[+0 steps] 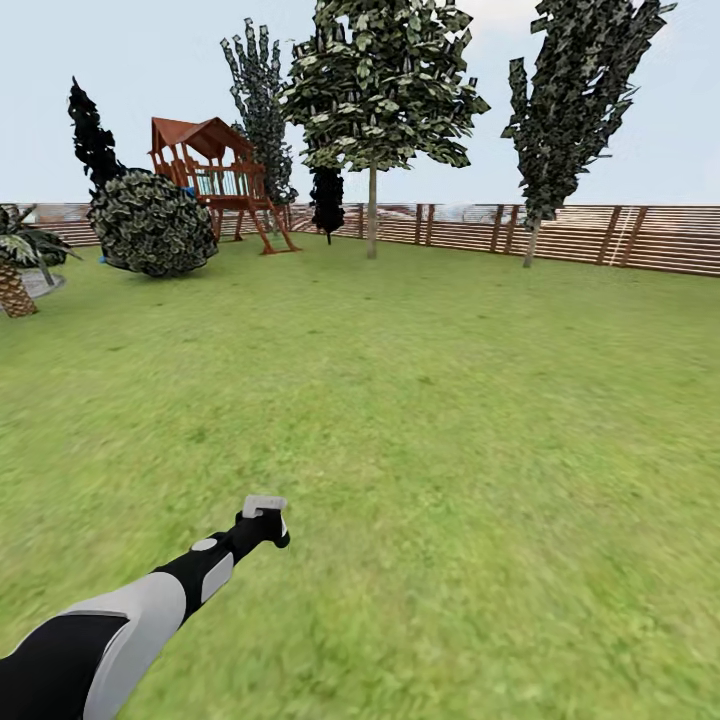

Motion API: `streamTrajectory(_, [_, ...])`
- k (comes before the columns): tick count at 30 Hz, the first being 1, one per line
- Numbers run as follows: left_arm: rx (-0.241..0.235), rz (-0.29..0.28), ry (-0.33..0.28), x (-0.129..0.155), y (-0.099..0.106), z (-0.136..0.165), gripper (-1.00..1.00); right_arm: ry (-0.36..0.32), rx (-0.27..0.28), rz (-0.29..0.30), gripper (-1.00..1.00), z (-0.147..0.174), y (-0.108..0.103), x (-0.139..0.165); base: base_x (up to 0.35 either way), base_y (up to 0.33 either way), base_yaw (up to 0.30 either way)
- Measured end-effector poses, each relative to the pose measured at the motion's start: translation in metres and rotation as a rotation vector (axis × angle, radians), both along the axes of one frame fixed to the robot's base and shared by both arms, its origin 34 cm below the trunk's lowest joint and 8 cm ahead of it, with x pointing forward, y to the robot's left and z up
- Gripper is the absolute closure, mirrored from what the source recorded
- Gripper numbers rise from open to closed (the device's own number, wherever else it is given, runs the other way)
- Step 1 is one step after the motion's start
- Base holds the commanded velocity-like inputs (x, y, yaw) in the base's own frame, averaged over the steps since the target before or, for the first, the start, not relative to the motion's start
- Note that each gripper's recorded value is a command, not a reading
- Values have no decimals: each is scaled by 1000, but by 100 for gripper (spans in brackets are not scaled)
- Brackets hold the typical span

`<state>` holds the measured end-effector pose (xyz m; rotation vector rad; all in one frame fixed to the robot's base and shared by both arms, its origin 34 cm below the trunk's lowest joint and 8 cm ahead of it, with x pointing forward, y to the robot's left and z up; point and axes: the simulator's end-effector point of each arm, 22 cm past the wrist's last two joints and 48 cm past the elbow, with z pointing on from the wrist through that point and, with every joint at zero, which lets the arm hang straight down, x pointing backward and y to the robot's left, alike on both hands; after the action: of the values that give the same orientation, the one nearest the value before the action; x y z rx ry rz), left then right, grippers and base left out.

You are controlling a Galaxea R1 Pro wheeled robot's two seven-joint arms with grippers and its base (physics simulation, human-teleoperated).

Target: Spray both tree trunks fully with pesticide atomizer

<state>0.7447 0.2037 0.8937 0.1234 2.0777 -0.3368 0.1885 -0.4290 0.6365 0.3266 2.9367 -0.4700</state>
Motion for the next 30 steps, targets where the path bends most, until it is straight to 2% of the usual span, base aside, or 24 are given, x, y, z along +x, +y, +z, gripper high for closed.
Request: streamTrajectory(30, [-1, -1, 0, 0, 0, 0, 100, 0, 0, 1, -100, 0, 0, 0, 350, 0, 0])
